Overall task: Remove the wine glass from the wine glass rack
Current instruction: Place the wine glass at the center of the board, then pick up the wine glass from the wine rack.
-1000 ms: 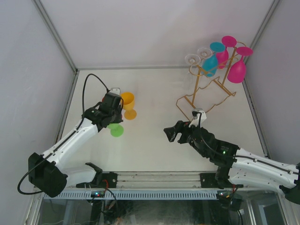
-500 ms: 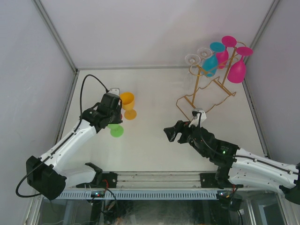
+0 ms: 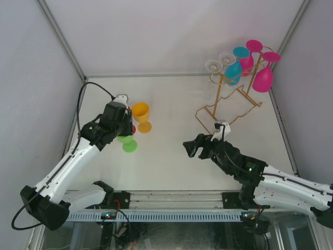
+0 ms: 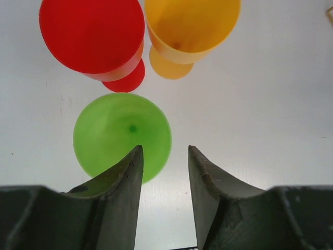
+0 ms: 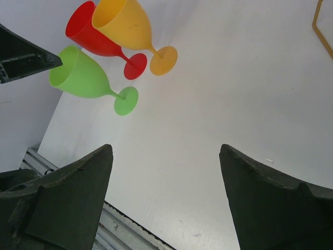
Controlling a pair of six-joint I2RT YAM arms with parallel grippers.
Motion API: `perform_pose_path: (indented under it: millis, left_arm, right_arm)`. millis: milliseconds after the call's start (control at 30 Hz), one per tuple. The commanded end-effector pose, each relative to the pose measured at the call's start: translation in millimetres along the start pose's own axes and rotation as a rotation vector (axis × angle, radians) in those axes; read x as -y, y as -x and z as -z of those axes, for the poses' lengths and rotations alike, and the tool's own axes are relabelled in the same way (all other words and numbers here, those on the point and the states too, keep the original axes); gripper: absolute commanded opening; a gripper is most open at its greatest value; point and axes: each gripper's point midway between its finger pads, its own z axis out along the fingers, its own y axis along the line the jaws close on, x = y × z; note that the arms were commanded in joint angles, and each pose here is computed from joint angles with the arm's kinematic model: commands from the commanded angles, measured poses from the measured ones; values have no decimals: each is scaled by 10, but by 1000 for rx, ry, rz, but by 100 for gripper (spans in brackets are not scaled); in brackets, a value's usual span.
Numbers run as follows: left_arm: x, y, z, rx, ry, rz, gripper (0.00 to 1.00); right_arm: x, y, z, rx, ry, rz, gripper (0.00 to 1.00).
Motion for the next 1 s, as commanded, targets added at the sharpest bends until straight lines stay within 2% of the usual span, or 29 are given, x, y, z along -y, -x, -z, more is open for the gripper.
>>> perform_pose_path:
  millis: [0,100,233,367,500,767,967]
  left_arm:
    - [74,354,353,120,-76,34,46]
    - [81,401,460,152,-99,49,51]
    - [62,469,606,207,-117,78,67]
    - [21,523,743,275,-132,113,88]
    - [-25,567,858,335,-138,145,99]
    - [-208,622,963,423,-79,248,100]
    - [-292,587,1107,475,-88,265,100]
  right_arm:
    - [-110,263,56,66,37,-1,83]
    - [-97,322,77,84,38,-3,83]
    - [-77,449,127,123,48,25,84]
    - [-62,642,198,167,50,57,85]
    - [-82,886,284,207,50,110,86]
    - [-126,1602,524,348,-19,236,95]
    - [16,2238,727,469,-180,313,99]
